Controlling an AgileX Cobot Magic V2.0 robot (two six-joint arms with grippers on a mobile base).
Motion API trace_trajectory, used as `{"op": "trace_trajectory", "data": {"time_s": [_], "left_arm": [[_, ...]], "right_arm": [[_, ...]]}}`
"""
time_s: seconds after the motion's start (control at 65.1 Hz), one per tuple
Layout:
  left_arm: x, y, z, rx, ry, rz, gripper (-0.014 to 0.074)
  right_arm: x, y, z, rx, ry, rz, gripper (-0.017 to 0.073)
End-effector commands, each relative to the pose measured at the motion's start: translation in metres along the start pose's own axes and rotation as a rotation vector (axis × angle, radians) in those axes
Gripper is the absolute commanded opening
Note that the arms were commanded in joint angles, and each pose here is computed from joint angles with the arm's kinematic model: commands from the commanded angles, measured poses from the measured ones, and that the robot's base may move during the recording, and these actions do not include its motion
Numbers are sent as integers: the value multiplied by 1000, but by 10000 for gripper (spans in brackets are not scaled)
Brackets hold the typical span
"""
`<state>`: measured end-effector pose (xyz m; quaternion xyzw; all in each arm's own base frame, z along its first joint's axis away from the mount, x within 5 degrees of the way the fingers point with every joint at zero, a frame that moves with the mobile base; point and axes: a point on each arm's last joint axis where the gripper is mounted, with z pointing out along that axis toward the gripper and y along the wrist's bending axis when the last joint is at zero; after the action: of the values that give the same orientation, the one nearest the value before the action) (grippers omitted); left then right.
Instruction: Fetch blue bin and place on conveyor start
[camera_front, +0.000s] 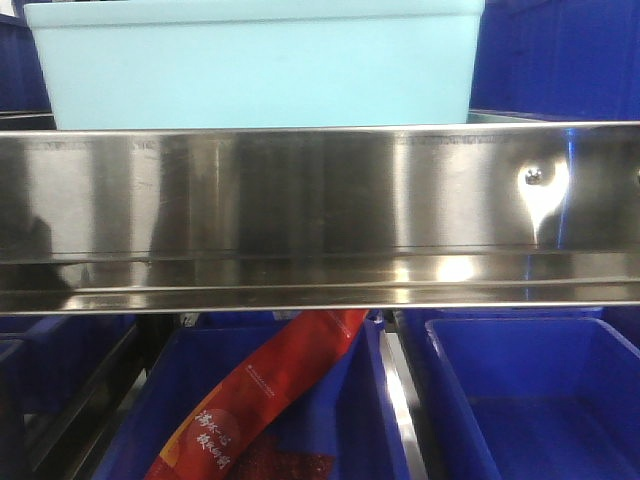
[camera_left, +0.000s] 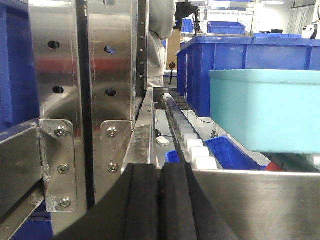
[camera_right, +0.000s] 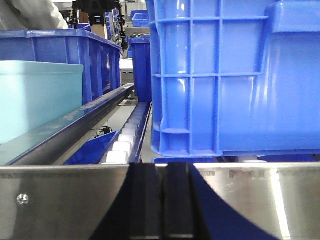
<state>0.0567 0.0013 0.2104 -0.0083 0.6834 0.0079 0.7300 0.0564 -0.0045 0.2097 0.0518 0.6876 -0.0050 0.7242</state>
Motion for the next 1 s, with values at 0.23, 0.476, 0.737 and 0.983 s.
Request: {"op": "trace_trajectory", "data": {"time_s": [0.23,0.476,0.737,0.983], "left_arm": [[-9,0,-1,-1,-89,-113,-111],[-47,0,-7,5,-225,-59,-85],[-122,2,-12,-20,-69,13,353],[-148,1,22,-13,53,10,464]], "right_arm": [[-11,0,-1,-3,-120,-10,-162],[-67,5,-14,-18,-143,-12,-145],[-133,11,-11,-25,-113,-14,432],[-155,14,20,-47,-46,-21,549]]}}
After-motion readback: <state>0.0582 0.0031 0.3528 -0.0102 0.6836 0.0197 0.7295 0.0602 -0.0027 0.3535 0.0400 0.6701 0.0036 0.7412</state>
